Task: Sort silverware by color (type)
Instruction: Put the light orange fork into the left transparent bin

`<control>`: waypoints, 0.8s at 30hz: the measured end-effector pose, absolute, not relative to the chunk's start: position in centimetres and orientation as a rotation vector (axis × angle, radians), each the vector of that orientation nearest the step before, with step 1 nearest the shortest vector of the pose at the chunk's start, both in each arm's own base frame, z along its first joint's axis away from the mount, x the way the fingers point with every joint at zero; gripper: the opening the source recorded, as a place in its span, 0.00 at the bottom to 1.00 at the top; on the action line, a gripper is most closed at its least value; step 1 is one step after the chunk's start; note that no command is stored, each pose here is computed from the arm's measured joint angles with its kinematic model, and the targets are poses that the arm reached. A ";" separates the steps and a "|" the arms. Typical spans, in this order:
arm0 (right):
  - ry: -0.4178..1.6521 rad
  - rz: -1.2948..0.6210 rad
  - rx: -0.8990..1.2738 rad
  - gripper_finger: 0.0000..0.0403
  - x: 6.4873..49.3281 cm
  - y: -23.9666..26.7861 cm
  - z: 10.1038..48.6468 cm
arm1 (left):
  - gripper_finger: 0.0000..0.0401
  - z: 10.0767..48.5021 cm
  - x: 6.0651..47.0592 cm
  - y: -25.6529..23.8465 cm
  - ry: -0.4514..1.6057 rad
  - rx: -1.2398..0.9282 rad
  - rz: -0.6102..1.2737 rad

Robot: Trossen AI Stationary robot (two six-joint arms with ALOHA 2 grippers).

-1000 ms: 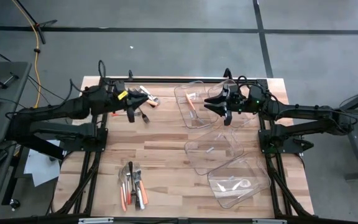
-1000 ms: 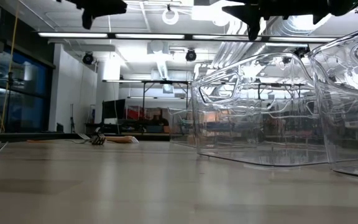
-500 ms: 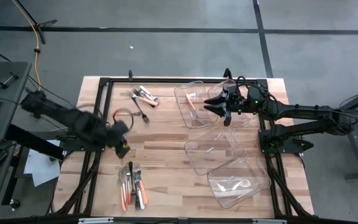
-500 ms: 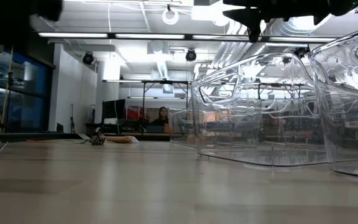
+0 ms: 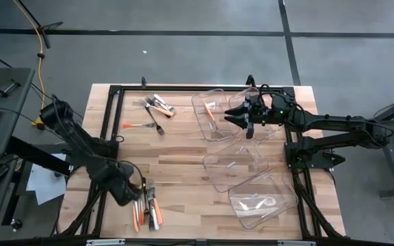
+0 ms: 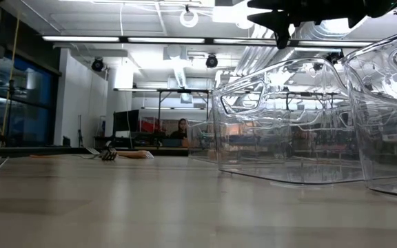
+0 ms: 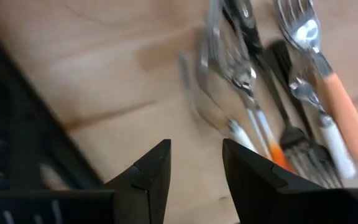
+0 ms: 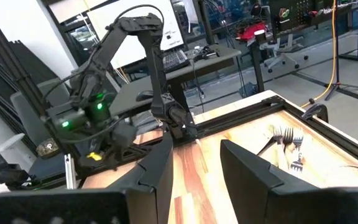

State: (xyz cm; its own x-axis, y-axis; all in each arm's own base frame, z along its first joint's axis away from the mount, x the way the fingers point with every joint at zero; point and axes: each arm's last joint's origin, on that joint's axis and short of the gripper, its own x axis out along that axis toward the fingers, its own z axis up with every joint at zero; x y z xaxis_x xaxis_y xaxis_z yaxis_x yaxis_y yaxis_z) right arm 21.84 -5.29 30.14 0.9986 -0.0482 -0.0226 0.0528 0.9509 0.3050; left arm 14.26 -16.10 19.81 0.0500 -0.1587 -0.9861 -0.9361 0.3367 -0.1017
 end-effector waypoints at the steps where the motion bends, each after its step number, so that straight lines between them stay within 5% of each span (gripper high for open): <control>1: 0.015 -0.056 0.311 0.29 21.8 -5.4 30.1 | 0.33 19.6 14.4 -16.5 1.402 -1.093 0.806; 24: 0.043 -0.092 0.319 0.29 21.7 -6.0 29.8 | 0.33 16.0 15.7 -18.0 1.399 -1.064 0.955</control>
